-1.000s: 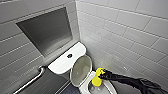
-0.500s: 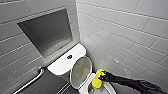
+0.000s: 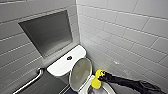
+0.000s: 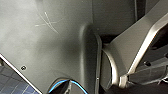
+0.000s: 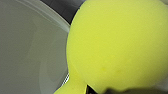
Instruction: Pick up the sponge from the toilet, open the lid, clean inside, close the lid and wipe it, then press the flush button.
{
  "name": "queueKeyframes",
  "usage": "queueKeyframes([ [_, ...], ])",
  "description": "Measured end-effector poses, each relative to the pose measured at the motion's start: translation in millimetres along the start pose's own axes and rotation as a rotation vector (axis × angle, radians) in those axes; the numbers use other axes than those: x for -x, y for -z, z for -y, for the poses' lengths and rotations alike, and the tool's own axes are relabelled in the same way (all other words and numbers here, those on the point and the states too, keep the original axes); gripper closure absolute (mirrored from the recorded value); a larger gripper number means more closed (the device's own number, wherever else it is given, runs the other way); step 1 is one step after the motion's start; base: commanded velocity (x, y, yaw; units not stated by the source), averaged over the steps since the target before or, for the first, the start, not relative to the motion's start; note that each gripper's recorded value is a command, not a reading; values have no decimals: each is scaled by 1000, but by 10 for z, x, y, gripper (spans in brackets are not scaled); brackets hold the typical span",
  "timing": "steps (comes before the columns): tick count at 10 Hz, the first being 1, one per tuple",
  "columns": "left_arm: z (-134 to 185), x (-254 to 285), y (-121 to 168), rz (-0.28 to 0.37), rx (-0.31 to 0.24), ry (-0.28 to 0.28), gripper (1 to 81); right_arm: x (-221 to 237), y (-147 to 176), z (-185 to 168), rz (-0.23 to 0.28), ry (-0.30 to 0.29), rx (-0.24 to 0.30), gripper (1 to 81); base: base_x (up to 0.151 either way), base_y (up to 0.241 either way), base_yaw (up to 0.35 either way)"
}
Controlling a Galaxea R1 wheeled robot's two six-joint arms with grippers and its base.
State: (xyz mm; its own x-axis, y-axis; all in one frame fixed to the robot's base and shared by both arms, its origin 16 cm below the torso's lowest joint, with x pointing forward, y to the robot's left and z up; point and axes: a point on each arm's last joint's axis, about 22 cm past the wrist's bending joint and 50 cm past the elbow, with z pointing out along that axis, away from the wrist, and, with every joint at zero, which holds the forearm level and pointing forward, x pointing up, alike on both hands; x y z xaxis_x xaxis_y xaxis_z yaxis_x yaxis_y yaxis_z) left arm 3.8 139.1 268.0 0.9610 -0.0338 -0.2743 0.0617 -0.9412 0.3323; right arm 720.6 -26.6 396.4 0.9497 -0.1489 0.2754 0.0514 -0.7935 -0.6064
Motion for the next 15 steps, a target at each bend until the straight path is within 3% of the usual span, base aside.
queueKeyframes([
  [3,-2,158,-11,36,1,12,10,325,-181,-108,37,-31,-3,811,0,0,0],
  [7,1,262,-17,62,2,22,10,419,-296,-212,51,-48,1,811,0,0,0],
  [12,118,-148,-313,14,0,5,10,129,-439,-145,-2,-11,-21,811,0,0,0],
  [15,136,-196,-377,8,1,2,10,295,-555,83,16,-6,-60,811,0,0,0],
])
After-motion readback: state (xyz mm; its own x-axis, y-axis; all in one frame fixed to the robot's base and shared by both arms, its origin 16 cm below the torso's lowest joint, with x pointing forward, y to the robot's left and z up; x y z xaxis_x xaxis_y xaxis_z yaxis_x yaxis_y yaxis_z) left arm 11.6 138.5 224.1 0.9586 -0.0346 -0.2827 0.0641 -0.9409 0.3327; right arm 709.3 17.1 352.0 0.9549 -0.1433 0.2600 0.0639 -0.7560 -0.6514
